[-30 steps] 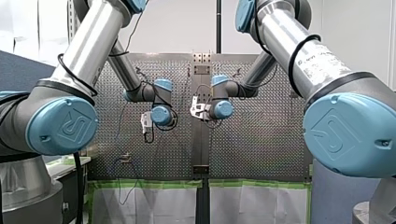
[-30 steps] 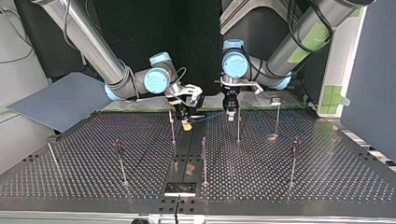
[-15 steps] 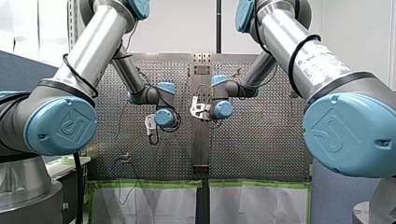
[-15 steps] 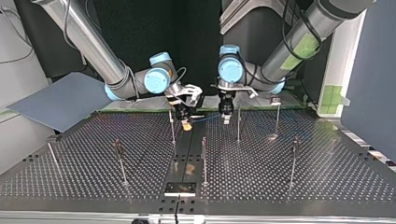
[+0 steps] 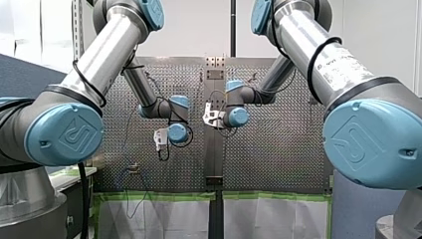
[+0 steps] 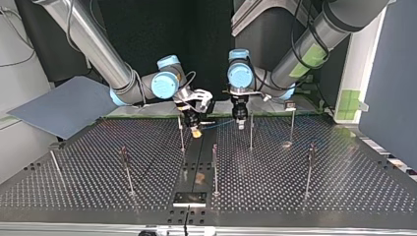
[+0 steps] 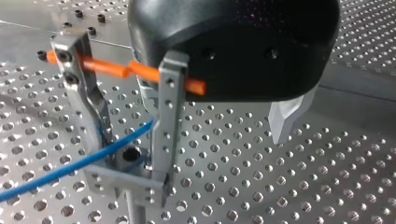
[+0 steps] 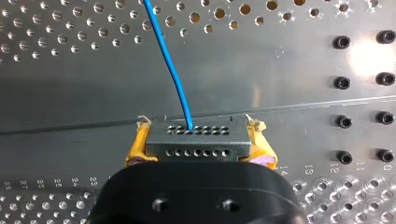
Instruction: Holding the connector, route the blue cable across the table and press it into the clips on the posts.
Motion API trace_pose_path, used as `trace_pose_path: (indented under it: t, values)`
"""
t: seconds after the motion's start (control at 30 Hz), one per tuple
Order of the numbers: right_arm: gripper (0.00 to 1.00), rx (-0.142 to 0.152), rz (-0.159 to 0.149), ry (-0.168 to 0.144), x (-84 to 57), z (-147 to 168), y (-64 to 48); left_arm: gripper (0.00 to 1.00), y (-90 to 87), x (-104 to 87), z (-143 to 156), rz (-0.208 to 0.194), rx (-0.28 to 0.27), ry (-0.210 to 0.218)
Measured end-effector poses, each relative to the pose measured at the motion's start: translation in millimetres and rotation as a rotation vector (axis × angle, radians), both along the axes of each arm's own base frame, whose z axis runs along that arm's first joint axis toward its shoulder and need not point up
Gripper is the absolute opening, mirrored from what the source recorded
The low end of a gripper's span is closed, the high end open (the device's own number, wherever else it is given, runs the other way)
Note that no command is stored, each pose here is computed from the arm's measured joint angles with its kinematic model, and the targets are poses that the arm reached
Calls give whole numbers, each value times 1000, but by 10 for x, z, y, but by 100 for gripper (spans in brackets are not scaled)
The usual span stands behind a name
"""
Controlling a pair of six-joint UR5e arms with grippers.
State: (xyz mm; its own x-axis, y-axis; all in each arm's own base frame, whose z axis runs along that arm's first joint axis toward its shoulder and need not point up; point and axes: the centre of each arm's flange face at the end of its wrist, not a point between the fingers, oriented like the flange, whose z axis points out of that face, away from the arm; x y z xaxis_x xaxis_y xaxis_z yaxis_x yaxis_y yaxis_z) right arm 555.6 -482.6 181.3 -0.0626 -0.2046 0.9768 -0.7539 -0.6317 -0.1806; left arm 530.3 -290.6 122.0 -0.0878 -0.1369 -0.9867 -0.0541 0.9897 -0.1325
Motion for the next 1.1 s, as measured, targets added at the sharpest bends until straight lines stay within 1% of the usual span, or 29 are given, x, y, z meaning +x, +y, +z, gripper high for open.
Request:
trace_pose_path:
  t: [0.03,0.07,0.1,0.17,0.2,0.23,0.27,0.4,0.67,0.83,0.93,1.1]
  values:
    - [0,0,0,0,0,0,0,65,-7,-4,1,-1,3,-1]
    - [0,0,0,0,0,0,0,48,-16,-5,4,-1,4,-2]
    - [0,0,0,0,1,1,0,48,-28,-8,9,-3,5,-5]
    - [0,0,0,0,0,1,-1,25,-45,-15,14,-6,6,-7]
    - [0,0,0,0,0,1,0,25,-56,-19,19,-8,6,-9]
    - [0,0,0,0,0,1,0,11,-62,-22,23,-9,6,-10]
    - [0,0,0,0,0,1,0,0,-68,-24,29,-10,6,-11]
    - [0,-1,0,-1,0,1,-3,0,-85,-35,112,-12,-4,-20]
    - [0,1,-2,0,-15,2,-17,0,-104,-64,406,-14,-52,-52]
    - [0,9,-8,9,-47,29,-24,0,-103,-101,451,-9,-50,-40]
    - [0,9,-10,8,-66,149,-7,0,-89,-143,498,7,-45,-30]
    - [0,-7,-15,-17,-97,448,16,0,-69,-229,658,26,-46,-38]
